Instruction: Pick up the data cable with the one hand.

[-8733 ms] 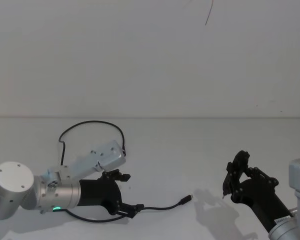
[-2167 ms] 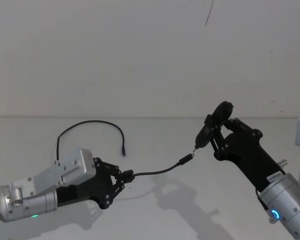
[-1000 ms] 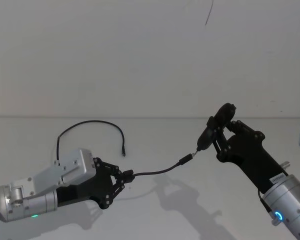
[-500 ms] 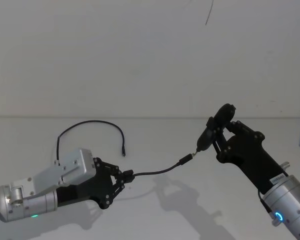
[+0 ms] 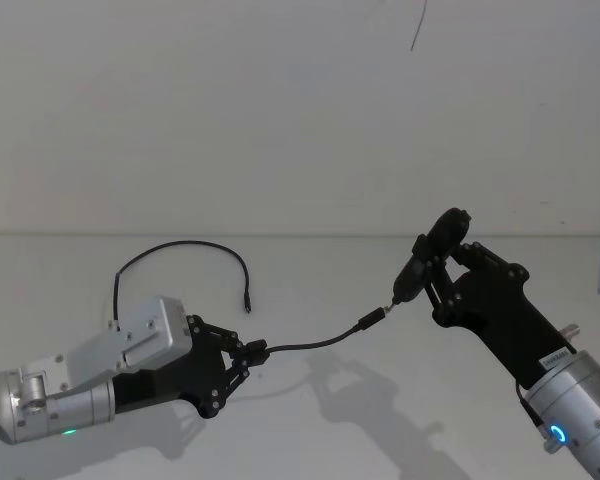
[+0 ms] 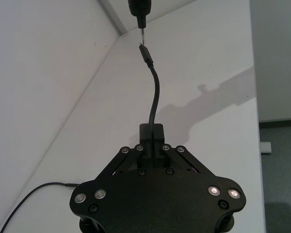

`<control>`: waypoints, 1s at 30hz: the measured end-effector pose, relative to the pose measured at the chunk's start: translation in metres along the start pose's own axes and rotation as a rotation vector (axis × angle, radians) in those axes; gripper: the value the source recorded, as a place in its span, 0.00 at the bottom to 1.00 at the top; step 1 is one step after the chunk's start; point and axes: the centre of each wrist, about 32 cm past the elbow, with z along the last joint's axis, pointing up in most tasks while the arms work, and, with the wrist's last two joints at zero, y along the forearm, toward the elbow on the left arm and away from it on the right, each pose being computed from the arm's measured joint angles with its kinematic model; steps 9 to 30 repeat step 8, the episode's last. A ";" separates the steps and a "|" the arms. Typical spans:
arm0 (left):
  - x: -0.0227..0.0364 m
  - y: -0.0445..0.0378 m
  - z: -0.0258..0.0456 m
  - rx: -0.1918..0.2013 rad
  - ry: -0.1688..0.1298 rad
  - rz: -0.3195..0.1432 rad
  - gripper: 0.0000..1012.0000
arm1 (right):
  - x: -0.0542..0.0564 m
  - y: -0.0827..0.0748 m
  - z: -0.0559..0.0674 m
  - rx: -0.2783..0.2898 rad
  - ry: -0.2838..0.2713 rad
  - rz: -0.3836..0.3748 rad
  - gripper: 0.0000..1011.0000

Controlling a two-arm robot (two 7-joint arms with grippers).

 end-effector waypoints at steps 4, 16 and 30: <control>0.0000 0.0000 0.0000 0.000 0.000 0.000 0.03 | 0.000 0.000 0.000 0.000 0.000 0.000 0.26; 0.0000 0.0000 0.0000 0.000 0.000 0.000 0.03 | 0.000 0.000 0.000 0.000 -0.001 0.000 0.26; 0.0000 0.0000 0.0000 0.000 0.000 0.000 0.03 | 0.000 0.000 0.000 0.000 -0.001 0.000 0.26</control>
